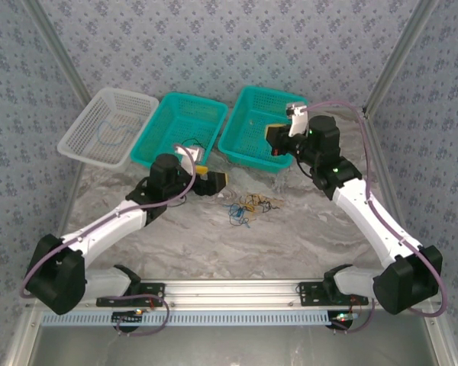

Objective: Untangle the cables

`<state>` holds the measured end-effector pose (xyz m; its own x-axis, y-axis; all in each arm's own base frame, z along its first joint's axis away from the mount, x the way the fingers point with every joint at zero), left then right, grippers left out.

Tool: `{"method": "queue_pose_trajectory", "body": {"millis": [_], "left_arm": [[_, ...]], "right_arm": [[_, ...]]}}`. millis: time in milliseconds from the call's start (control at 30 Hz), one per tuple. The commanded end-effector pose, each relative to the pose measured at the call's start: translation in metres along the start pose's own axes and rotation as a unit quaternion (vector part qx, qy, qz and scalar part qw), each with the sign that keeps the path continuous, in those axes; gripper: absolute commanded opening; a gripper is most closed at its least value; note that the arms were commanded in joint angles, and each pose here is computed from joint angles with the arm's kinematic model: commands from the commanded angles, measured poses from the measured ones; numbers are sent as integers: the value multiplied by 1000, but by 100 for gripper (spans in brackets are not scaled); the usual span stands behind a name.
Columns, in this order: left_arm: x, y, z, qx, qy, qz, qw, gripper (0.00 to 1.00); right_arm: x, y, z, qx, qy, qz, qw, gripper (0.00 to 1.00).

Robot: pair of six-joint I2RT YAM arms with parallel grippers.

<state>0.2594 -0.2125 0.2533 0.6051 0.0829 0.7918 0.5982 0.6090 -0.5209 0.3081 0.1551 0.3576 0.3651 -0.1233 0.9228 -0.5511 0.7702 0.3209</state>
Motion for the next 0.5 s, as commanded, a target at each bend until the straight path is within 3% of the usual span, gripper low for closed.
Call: {"method": "queue_pose_trajectory", "body": {"millis": [0,133,333,467], "left_arm": [[31,-42,-2,-130,-21,-97,986,90],[42,-57,-16,-149,-42,-159,975,83],[41,-72,-44,-169,-22,-232,958,75],[45,-66,-65,-123,-20,-237,963,64]], "right_arm": [[15,18,-1,49,-18,-16,999,0],[13,26,-5,65,-11,-33,997,0],[9,34,-10,89,2,-55,994,0],[8,37,-11,93,4,-65,994,0]]}}
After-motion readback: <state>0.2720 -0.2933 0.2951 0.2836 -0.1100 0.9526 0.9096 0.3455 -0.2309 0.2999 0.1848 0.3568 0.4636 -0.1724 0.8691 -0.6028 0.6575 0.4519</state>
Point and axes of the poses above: each hand's point on the last joint's axis, 136 mm out from that joint toward the fingers, its own z axis back along the fingers, its own y axis along the line the jaws close on, x = y × z, the point moved 8 cm from there along z, back along the fingers, and after that the axes turned 2 degrees about z, right-handed, at the moved point
